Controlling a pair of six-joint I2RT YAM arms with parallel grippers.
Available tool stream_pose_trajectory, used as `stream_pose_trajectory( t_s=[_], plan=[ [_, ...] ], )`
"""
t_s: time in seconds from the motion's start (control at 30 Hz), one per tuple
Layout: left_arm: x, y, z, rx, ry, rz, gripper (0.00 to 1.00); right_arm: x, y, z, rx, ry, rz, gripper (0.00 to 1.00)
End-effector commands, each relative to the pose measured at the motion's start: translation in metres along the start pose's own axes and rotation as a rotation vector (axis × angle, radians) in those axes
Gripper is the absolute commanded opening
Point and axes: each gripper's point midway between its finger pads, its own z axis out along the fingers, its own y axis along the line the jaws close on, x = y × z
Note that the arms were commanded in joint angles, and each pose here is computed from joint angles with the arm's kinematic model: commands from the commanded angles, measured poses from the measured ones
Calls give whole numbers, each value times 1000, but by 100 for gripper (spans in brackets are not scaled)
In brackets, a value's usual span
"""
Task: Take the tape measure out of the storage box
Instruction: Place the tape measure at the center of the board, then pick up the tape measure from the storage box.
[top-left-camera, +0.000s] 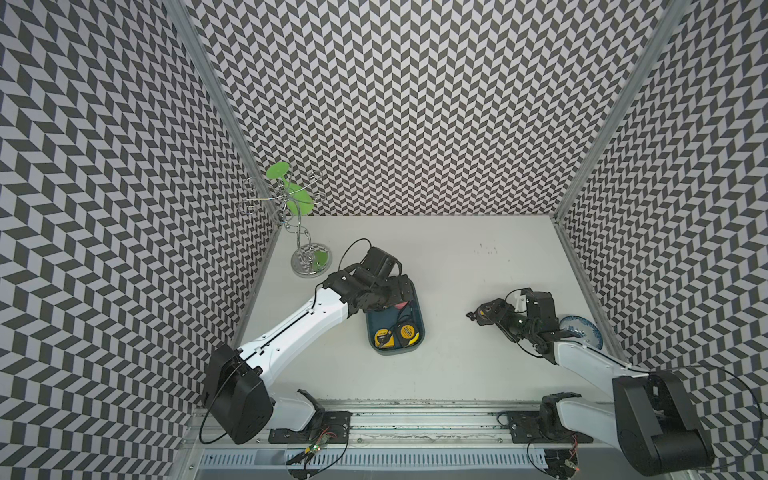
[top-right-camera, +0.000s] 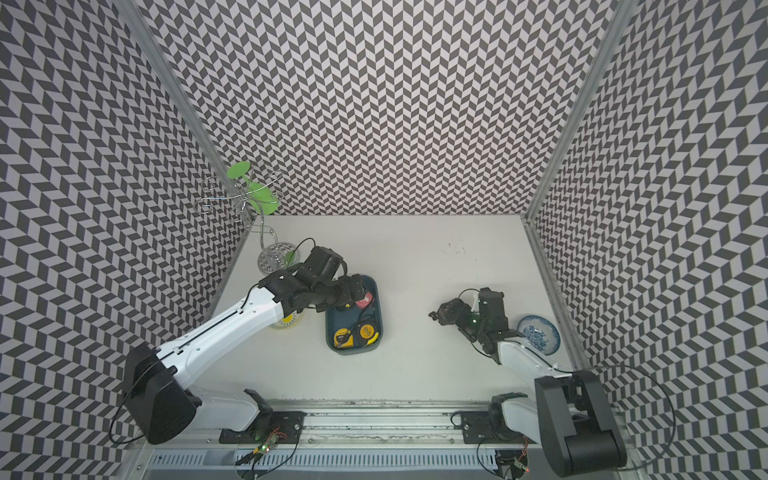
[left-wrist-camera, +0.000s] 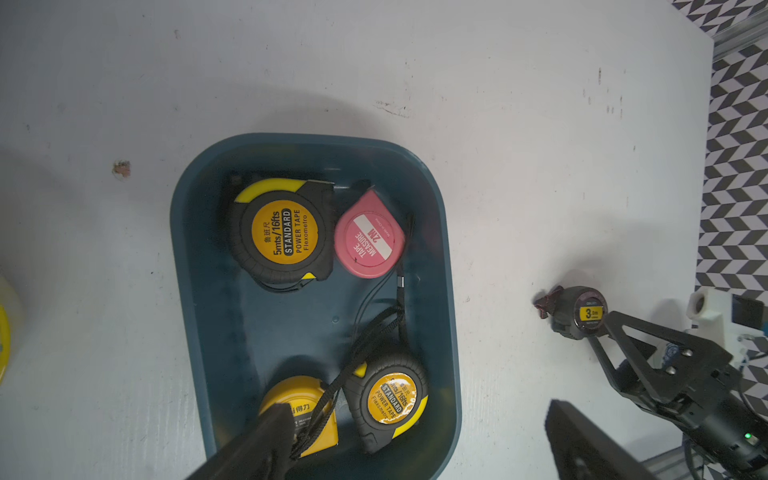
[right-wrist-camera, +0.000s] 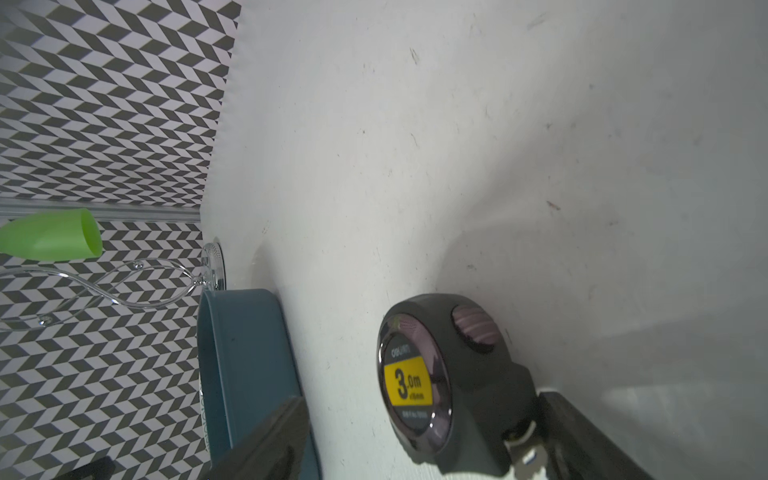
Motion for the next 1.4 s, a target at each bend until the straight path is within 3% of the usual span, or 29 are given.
stream_pose_trajectory(
  t_s=[0.0,0.3,0.43,0.73,1.37],
  plan=[
    [-2,8,2,-52,2,19,100,-9,9,-9,-4,-30,-32,90],
    [-12,16,16,-171,26,44,100,-11,19,-27,6,-44,-67,99],
    [-10,25,33,-263,93,75,100,-13,28,-36,-8,-50,-70,99],
    [-18,48,53,-400,133,131,100,-13,47,-52,-48,-43,-85,100],
    [-29,72,80,-487,181,155,99,-9,49,-53,-63,-19,-74,100]
  ],
)
